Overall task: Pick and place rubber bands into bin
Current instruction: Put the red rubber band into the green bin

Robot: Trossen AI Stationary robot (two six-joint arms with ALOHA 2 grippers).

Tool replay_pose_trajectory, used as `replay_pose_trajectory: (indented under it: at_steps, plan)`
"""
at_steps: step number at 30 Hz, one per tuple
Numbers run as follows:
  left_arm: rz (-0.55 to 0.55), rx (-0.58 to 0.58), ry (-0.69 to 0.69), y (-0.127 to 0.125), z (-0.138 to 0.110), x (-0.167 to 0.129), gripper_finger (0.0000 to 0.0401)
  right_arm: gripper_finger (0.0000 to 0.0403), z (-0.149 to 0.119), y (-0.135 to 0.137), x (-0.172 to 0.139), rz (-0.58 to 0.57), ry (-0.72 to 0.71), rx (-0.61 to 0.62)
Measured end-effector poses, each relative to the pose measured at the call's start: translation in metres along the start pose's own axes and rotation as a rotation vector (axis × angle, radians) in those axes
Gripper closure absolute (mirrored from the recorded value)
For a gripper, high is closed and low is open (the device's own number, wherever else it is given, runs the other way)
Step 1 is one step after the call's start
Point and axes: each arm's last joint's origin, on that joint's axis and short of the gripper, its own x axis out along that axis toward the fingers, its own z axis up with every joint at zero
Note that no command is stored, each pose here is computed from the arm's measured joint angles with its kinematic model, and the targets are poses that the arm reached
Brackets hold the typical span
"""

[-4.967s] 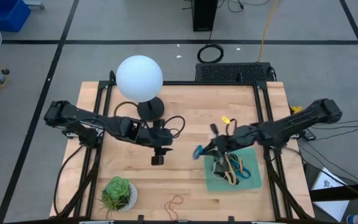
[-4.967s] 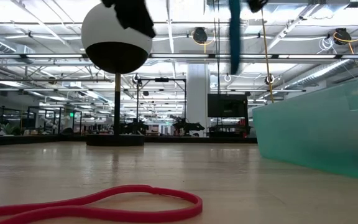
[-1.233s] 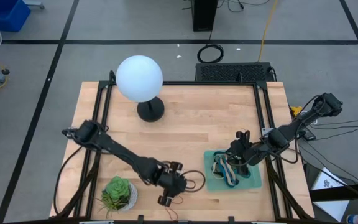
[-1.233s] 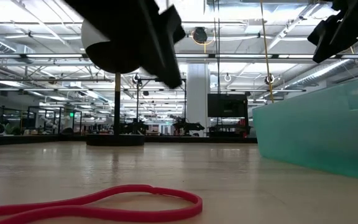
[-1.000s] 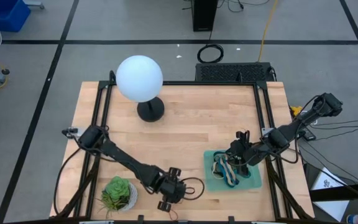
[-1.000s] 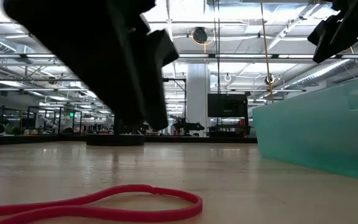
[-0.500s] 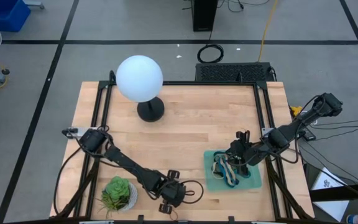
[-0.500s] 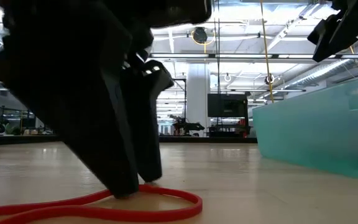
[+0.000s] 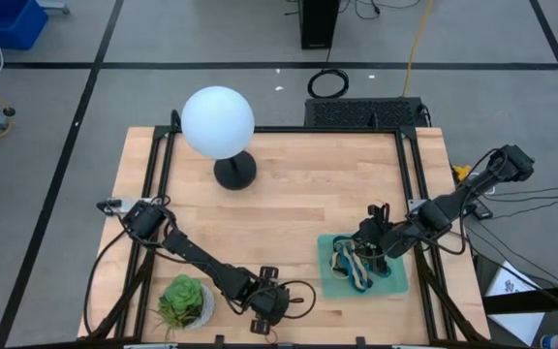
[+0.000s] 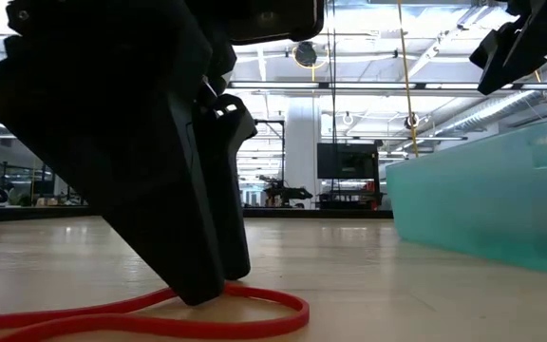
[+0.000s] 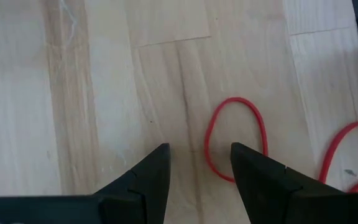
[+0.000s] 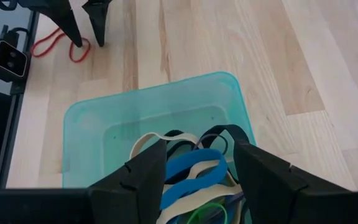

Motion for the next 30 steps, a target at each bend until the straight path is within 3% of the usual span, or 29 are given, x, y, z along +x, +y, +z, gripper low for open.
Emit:
replay_pose_trajectory:
  at_steps: [7, 19, 30]
  plan:
    - [-0.012, -0.002, 0.012, -0.0036, -0.0028, 0.0007, 0.0232, 0.0222, 0.0000, 0.0000, 0.0000, 0.000, 0.000, 0.000]
    - [-0.025, 0.002, 0.023, -0.0043, -0.0037, 0.0008, 0.0327, 0.0222, 0.0000, 0.0001, 0.0000, 0.002, 0.001, 0.000]
    - [-0.018, 0.002, 0.023, -0.0043, -0.0041, 0.0009, 0.0336, 0.0222, 0.0000, 0.0001, 0.0000, 0.002, 0.001, 0.001]
